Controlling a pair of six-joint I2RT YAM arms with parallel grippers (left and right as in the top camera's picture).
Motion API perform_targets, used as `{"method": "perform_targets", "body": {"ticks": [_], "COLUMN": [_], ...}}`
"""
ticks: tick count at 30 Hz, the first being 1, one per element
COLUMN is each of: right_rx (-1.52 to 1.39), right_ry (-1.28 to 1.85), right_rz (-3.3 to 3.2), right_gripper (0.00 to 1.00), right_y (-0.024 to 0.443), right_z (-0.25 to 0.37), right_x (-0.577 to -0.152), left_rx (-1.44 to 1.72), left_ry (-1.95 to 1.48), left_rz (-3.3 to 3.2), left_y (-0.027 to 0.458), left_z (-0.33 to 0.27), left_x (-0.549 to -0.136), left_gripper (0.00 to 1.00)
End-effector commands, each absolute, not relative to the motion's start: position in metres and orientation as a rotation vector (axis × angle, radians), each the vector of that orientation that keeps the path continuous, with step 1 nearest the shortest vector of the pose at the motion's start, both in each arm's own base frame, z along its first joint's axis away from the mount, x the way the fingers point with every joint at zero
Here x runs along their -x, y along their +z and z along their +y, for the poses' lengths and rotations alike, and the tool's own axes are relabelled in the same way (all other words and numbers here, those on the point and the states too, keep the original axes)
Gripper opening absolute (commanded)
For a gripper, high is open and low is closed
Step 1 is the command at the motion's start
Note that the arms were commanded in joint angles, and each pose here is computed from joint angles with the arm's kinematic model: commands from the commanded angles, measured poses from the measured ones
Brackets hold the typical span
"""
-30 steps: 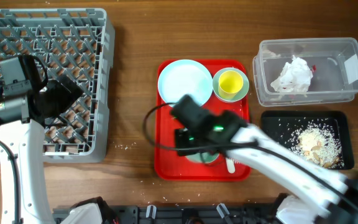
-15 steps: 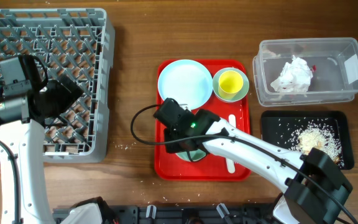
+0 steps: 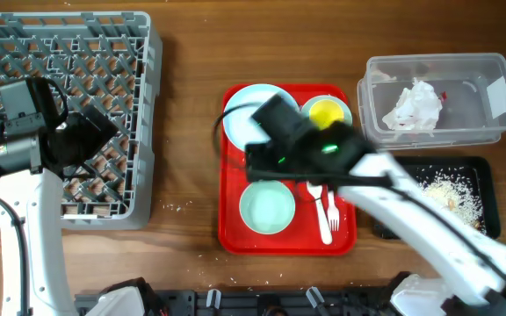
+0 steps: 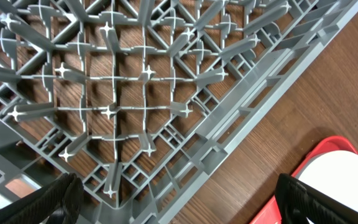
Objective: Sort waste into correct bins and load items into the dishwasher rack
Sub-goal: 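Carry the emptied green bowl left and set it on the red tray, then withdraw the right gripper back above the clear bin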
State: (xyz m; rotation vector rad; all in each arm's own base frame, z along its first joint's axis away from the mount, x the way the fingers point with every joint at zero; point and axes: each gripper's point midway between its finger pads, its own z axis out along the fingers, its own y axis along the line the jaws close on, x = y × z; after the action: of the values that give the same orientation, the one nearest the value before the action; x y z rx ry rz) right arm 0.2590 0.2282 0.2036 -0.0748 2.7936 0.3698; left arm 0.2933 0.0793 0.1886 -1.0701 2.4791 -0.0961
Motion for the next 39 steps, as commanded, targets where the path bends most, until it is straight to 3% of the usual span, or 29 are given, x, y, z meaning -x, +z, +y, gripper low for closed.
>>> {"method": "perform_targets", "body": {"ticks": [1, 8, 13, 17, 19, 23, 34, 39], "right_rx": [-0.116, -0.481, -0.479, -0.178, -0.174, -0.236, -0.723, -0.875], "right_ry": [0.263, 0.134, 0.324, 0.438, 0.421, 0.391, -0.016, -0.013], "right_rz": [2.598, 2.356, 2.424, 2.529, 2.603, 2.628, 2.453, 2.458], "right_gripper": [1.00, 1.00, 1.00, 1.00, 0.97, 1.00, 1.00, 1.00], "right_y": [0.261, 0.316, 0.305, 0.281, 0.261, 0.251, 0.266, 0.259], "right_z": [0.161, 0.032, 0.052, 0.085, 0.086, 0.083, -0.049, -0.078], "right_x": [-0.290, -0.292, -0.288, -0.299, -0.306, -0.314, -0.311, -0.296], "left_rx": [1.073, 1.073, 1.073, 1.073, 1.073, 1.073, 1.073, 1.004], "left_ry": [-0.093, -0.093, -0.093, -0.093, -0.093, -0.093, -0.093, -0.500], "left_rz": [2.472, 2.472, 2.472, 2.472, 2.472, 2.472, 2.472, 2.518], "left_y": [0.191, 0.191, 0.191, 0.191, 0.191, 0.191, 0.191, 0.197], "left_z": [0.082, 0.082, 0.082, 0.082, 0.082, 0.082, 0.082, 0.031], "left_x": [-0.295, -0.295, -0.295, -0.295, -0.295, -0.295, -0.295, -0.303], "left_gripper": [1.00, 1.00, 1.00, 1.00, 1.00, 1.00, 1.00, 1.00]}}
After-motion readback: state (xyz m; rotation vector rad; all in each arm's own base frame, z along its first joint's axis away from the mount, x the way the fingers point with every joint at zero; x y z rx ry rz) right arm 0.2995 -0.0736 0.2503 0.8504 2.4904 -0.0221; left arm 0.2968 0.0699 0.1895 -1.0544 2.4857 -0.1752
